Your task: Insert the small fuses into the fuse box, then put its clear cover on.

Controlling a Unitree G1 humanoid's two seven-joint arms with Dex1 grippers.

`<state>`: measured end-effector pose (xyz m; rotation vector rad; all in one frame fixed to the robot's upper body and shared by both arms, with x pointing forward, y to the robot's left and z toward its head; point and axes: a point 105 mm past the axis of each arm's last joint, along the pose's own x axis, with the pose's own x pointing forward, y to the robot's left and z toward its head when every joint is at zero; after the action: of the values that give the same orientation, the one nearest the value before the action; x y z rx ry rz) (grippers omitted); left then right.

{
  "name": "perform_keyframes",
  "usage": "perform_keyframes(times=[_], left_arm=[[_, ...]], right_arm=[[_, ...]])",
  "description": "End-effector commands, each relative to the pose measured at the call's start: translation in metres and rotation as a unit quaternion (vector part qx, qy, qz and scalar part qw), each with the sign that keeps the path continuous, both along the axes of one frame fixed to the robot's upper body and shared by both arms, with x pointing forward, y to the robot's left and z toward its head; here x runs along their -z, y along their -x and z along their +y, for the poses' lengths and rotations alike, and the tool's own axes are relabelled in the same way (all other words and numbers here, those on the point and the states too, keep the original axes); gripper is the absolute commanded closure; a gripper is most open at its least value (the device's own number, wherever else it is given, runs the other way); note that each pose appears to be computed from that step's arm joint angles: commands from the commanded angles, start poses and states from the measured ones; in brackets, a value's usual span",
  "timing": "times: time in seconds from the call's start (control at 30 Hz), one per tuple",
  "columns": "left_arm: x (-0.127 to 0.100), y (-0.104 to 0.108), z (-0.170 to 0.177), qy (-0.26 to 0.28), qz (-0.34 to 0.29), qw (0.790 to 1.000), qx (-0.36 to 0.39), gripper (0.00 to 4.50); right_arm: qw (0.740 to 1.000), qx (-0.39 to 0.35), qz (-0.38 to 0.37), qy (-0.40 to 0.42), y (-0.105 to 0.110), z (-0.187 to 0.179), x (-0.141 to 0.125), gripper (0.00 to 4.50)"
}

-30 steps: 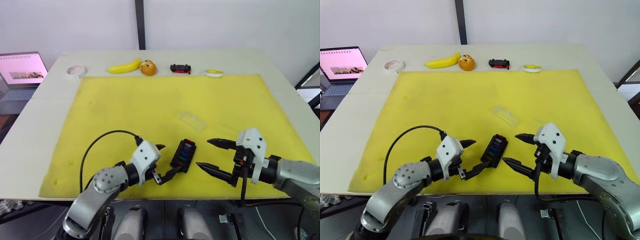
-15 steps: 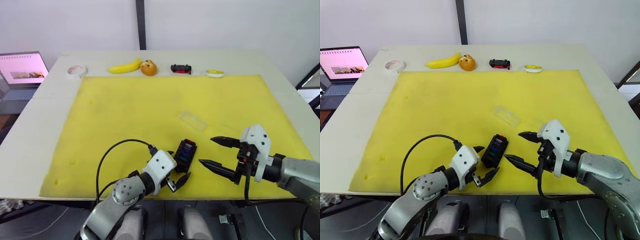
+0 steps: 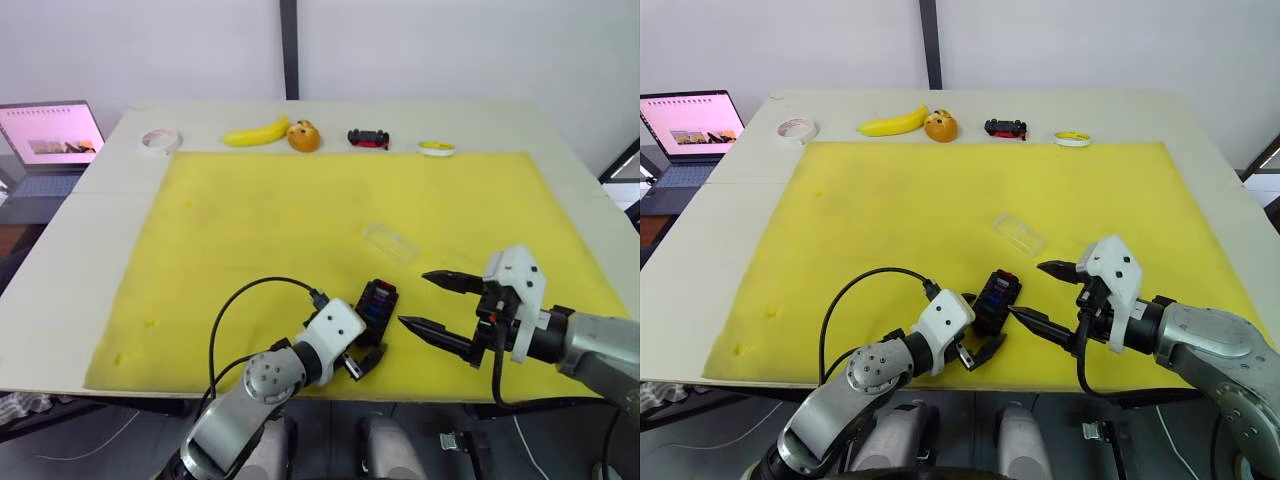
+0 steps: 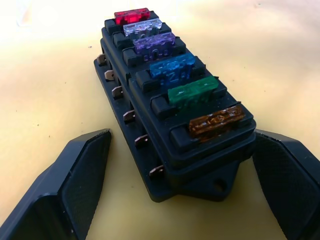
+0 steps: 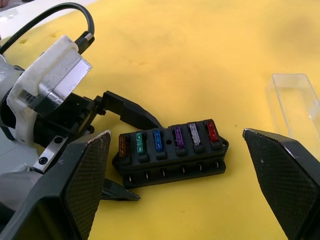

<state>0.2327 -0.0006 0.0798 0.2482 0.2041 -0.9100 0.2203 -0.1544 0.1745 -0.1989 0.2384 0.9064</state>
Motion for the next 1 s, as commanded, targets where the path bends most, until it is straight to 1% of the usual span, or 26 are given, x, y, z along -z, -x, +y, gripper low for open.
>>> perform_keyframes(times=[0.03,0.1,0.13,0.33,0.5,0.7,0.77,0.8,0.9,1.0], left_arm=[[0.006,-0.014,0.021,-0.022,-0.002,0.999,-0.025,0.26],[0.005,-0.016,0.024,-0.022,-0.005,0.999,-0.023,0.86],[0.005,-0.017,0.025,-0.022,-0.007,1.0,-0.021,1.27],[0.002,-0.024,0.029,-0.02,-0.014,1.0,-0.014,1.27],[-0.001,-0.031,0.024,-0.015,-0.024,1.0,0.0,1.27],[0.0,-0.034,0.023,-0.009,-0.008,1.0,0.013,1.27],[0.0,-0.034,0.023,-0.006,0.001,1.0,0.02,1.79],[-0.001,-0.034,0.023,-0.004,0.003,1.0,0.022,1.96],[-0.006,-0.034,0.026,0.003,0.012,0.999,0.039,1.97],[-0.009,-0.033,0.038,-0.011,0.024,0.998,0.059,1.97]], right_arm=[[1.0,-0.008,-0.022,-0.001,0.002,0.006,-0.006,0.0],[1.0,-0.007,-0.022,-0.002,0.003,0.007,-0.005,0.0],[1.0,-0.007,-0.021,-0.002,0.003,0.007,-0.004,0.0],[1.0,-0.006,-0.022,-0.003,0.003,0.009,-0.002,0.0],[1.0,-0.01,-0.024,0.005,0.004,0.01,0.0,0.0],[0.999,-0.018,-0.027,0.028,0.006,0.007,0.003,0.0],[0.999,-0.016,-0.027,0.029,0.005,0.006,0.003,0.0],[0.999,-0.015,-0.028,0.03,0.005,0.005,0.004,0.0],[0.999,-0.01,-0.031,0.028,0.004,0.004,0.003,0.0],[0.999,-0.007,-0.036,0.03,0.003,0.003,0.002,0.0]])
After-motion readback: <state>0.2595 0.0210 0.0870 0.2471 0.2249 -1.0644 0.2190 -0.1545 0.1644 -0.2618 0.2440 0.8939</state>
